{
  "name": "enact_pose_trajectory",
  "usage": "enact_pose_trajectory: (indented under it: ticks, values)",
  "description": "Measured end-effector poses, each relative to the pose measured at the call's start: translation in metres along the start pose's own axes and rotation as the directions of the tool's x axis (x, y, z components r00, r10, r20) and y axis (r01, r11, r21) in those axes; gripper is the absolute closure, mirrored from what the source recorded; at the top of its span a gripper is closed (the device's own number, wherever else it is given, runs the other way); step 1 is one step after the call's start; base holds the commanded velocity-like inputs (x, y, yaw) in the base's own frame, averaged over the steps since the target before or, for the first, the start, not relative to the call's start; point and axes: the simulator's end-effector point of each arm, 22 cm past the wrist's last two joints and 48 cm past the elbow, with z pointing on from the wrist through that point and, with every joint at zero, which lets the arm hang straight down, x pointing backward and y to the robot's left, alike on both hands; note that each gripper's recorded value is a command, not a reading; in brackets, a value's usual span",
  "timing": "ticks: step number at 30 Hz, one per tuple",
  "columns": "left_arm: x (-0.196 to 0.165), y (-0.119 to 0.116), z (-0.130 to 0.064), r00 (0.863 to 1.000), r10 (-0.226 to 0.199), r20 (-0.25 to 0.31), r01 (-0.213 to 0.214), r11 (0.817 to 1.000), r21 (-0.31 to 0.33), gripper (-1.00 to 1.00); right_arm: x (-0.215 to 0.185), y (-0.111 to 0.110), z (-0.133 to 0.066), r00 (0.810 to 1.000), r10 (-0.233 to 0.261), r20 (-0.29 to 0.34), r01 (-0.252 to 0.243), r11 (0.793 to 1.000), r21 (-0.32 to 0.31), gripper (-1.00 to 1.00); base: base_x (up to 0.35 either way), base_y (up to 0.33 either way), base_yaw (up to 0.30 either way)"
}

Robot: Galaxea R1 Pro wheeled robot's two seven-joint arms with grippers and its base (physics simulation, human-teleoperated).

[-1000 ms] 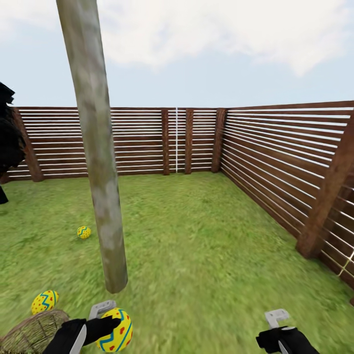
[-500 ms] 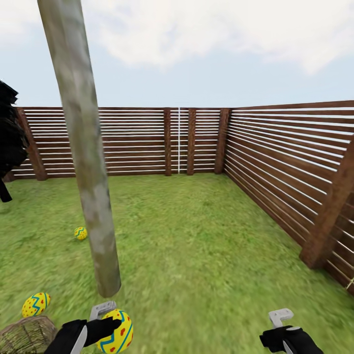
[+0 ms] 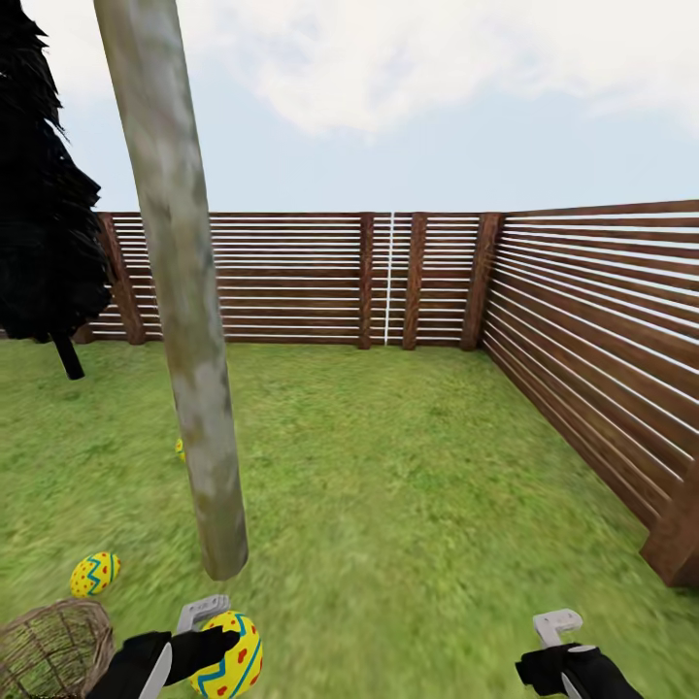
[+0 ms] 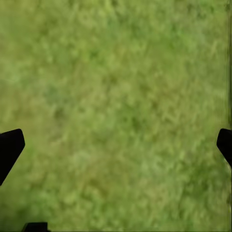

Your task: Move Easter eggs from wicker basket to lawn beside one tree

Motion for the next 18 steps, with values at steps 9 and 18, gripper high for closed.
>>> enact_pose_trajectory:
  ticks: [9, 18]
  values:
    - [0.0001, -0.0012, 0.0001, 1.000, -0.003, 0.000, 0.003, 1.000, 0.004, 1.00, 0.0008, -0.0060, -0.0003, 1.000, 0.001, -0.002, -0.001, 1.000, 0.008, -1.00, 0.185, -0.319, 0.289]
    - [0.0004, -0.0023, 0.0005, 1.000, -0.005, -0.001, 0.005, 1.000, 0.007, 1.00, 0.0015, -0.0041, 0.0002, 1.000, 0.000, -0.004, 0.000, 1.000, 0.005, -1.00, 0.051, -0.070, 0.143]
